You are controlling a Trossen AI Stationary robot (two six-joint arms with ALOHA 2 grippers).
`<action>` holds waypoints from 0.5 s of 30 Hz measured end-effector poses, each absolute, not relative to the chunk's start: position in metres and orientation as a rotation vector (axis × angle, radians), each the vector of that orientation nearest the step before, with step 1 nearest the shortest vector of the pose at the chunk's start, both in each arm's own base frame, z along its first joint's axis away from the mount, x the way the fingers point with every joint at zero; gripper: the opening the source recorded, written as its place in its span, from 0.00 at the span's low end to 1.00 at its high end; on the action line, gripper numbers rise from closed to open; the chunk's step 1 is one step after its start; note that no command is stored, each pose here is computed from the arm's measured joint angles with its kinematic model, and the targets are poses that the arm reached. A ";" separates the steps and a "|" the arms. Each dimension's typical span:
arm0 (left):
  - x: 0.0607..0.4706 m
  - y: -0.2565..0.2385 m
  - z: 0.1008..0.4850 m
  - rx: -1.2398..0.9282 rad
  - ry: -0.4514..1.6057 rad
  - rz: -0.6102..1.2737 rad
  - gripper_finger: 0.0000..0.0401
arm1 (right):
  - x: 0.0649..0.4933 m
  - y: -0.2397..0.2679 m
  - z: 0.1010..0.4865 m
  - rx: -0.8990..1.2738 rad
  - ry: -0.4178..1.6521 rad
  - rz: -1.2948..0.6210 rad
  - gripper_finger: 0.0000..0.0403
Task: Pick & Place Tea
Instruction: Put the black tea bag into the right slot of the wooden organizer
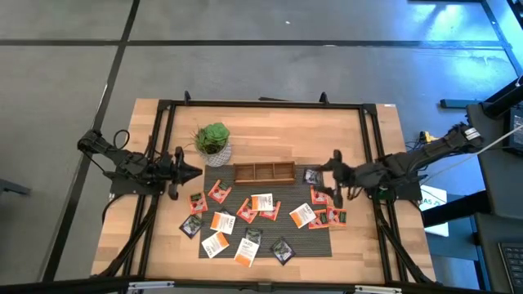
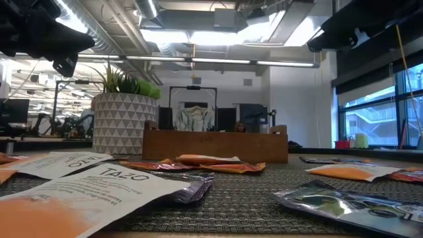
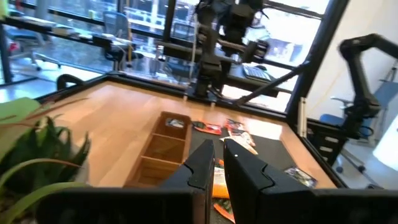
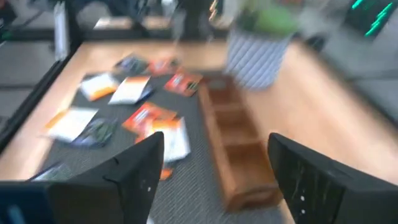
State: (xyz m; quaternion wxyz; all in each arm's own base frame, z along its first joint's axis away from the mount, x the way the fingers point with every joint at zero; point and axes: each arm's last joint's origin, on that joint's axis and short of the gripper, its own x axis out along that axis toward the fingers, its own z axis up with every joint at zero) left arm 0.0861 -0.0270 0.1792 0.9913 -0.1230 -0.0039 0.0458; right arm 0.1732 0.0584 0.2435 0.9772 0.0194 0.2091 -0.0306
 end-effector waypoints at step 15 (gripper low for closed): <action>0.085 -0.022 0.179 -0.244 -0.025 0.249 0.08 | 0.185 0.038 0.186 0.701 0.725 -0.601 0.64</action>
